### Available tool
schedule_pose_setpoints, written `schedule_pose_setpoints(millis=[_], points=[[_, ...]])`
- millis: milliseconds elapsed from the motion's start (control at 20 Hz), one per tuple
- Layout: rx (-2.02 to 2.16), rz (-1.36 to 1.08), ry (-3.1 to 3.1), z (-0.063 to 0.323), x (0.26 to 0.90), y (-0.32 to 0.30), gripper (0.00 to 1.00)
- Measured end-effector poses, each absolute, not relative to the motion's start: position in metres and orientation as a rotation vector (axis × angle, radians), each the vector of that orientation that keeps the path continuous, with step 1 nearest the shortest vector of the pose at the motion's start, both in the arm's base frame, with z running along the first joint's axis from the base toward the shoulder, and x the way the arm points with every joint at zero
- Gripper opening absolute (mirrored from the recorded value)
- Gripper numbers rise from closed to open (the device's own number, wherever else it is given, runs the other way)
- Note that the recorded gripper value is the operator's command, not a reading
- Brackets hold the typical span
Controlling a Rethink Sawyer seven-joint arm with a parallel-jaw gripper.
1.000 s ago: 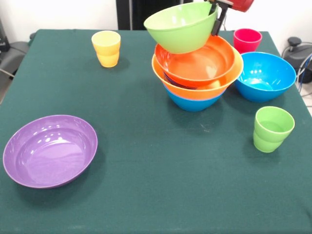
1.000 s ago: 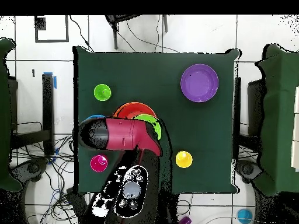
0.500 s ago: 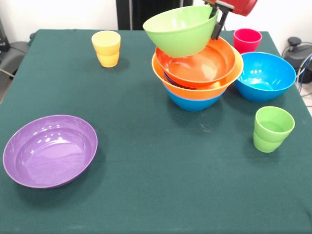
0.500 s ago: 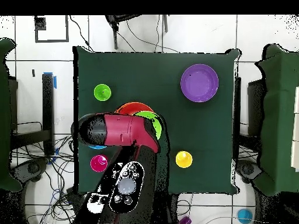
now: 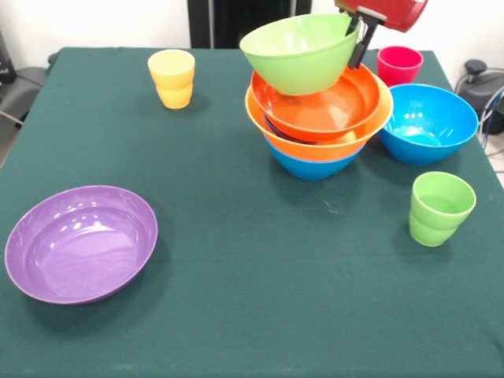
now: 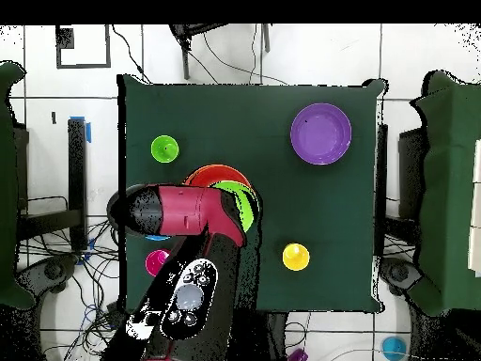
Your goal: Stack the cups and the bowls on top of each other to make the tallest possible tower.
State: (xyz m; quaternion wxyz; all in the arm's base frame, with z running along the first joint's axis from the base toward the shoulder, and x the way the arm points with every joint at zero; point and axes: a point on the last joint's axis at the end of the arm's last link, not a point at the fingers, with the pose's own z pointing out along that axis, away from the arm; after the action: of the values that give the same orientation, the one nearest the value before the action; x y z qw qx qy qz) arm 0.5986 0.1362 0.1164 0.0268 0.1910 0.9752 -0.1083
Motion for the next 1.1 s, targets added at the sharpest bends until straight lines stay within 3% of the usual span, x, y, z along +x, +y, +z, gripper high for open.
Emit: schedule_pose_setpoints(millis=[1100], points=[[0.614,-0.443,3.016,0.096,0.579,0.146,0.0]])
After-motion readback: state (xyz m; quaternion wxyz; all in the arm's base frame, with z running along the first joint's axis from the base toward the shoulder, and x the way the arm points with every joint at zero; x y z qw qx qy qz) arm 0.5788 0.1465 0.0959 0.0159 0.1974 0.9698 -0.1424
